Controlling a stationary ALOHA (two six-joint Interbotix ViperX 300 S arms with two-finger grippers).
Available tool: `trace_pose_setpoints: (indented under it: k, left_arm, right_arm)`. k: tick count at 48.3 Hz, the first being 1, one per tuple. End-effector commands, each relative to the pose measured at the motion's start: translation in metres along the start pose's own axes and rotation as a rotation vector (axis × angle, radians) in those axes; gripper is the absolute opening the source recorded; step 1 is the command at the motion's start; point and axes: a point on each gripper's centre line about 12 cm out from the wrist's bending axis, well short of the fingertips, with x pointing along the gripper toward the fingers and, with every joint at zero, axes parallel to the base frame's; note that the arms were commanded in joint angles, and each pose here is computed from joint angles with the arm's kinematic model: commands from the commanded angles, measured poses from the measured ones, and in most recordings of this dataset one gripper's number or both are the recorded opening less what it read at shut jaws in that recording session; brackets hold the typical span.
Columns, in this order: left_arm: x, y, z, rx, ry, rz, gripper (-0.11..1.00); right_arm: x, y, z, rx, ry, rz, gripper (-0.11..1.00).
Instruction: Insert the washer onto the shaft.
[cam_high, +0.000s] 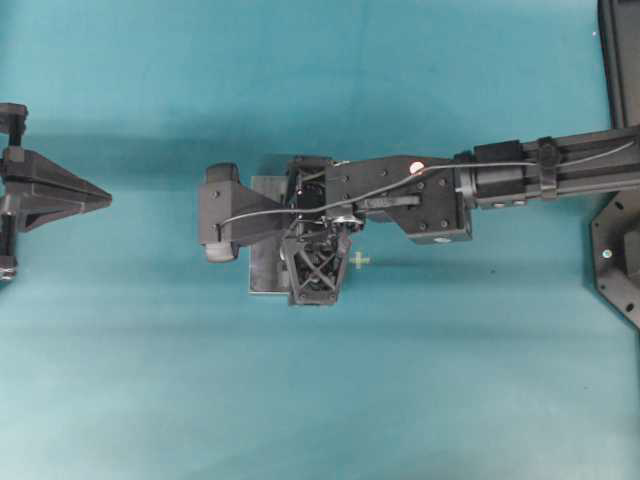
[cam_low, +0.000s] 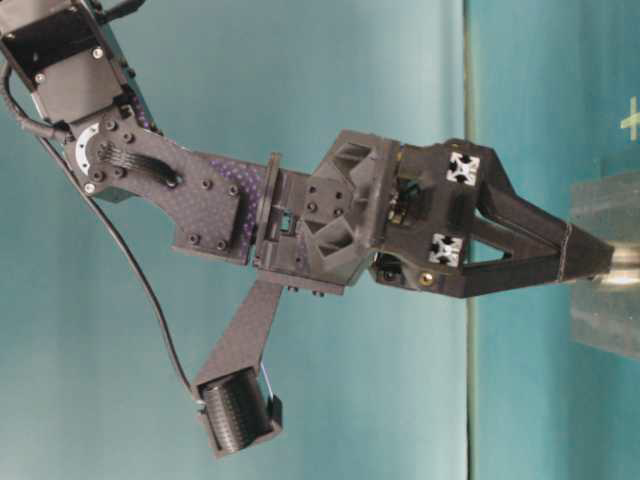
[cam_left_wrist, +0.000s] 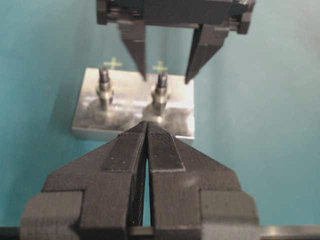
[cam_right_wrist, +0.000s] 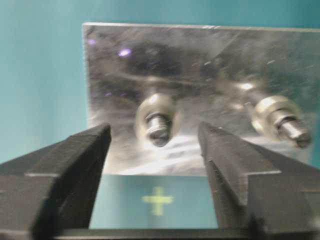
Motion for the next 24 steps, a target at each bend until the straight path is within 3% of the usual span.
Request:
trace_pose_setpoints:
  k: [1, 9, 24]
  left_arm:
    - [0.0, 0.0, 0.008, -0.001, -0.023, 0.0, 0.0]
    - [0.0, 0.0, 0.008, -0.001, -0.023, 0.0, 0.0]
    - [0.0, 0.0, 0.009, -0.002, -0.026, 0.0, 0.0]
  right_arm:
    - [-0.018, 0.007, 0.011, -0.007, -0.053, 0.033, 0.66]
    - [-0.016, 0.002, 0.01, 0.003, -0.042, 0.044, 0.65]
    - [-0.003, -0.035, 0.008, 0.052, -0.022, -0.007, 0.6]
